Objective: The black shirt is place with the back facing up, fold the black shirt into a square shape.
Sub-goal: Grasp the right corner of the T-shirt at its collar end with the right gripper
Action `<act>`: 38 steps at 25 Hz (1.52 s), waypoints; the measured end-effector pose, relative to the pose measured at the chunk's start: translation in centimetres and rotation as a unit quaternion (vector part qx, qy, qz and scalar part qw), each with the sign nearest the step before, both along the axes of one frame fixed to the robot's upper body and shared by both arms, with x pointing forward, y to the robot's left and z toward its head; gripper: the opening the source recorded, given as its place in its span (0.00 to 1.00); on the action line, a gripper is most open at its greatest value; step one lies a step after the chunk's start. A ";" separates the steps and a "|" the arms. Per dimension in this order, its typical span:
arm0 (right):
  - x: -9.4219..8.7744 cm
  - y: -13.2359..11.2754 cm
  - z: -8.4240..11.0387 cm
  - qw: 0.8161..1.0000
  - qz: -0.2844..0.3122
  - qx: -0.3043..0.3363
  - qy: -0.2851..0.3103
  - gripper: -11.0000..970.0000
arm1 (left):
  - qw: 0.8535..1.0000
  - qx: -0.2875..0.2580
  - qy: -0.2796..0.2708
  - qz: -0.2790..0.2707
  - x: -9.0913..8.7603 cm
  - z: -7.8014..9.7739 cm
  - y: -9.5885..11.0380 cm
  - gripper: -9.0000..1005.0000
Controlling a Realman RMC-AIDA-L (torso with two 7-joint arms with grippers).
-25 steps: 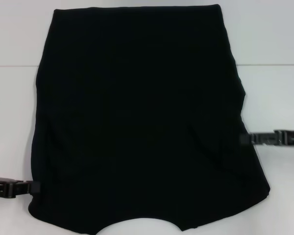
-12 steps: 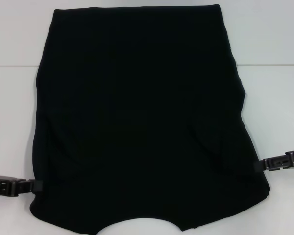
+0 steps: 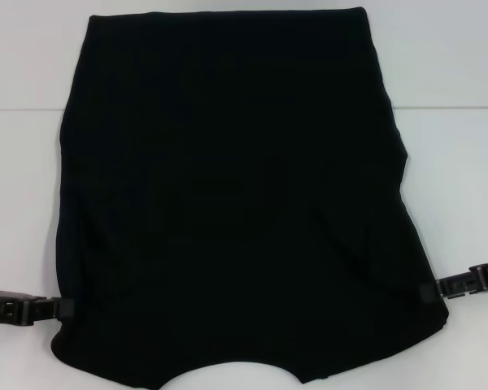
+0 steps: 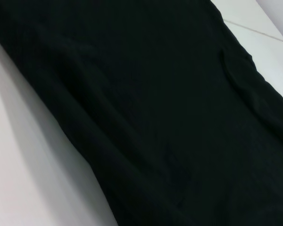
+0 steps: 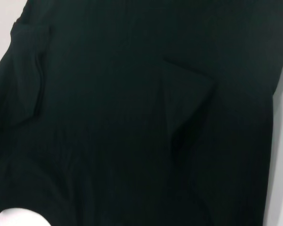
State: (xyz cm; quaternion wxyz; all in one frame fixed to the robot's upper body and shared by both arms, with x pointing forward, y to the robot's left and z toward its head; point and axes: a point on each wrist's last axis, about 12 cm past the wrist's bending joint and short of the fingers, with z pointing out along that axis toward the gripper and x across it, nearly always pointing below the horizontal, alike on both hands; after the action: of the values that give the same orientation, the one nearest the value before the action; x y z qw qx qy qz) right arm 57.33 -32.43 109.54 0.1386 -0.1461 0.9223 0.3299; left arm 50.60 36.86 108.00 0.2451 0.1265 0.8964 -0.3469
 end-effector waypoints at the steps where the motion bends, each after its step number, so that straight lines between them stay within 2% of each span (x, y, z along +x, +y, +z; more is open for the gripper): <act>1: 0.0 0.0 0.0 1.000 0.001 0.000 0.001 0.79 | 1.000 0.000 0.000 0.000 0.0 0.0 0.0 0.07; 7: -0.2 0.1 -0.1 1.000 0.009 -0.007 0.013 0.79 | 1.000 0.000 0.001 0.001 0.0 0.0 0.0 0.07; 21: -0.1 2.4 -0.4 0.999 0.035 -0.003 0.026 0.79 | 1.000 0.001 -0.001 0.002 -0.1 0.0 0.1 0.07; 32: 0.1 2.7 -0.2 0.999 0.038 0.001 0.023 0.78 | 1.000 0.002 -0.002 0.002 0.0 0.0 0.2 0.07; 38: 0.3 2.9 -0.3 0.999 0.040 -0.005 0.012 0.66 | 1.000 0.002 -0.003 0.002 0.0 0.0 0.2 0.07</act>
State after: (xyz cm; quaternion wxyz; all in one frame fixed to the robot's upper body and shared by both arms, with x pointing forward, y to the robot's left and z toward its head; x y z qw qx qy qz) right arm 57.58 -29.57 109.25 0.1136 -0.1793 0.9189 0.3326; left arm 50.60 37.01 108.02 0.2482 0.1261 0.8968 -0.3439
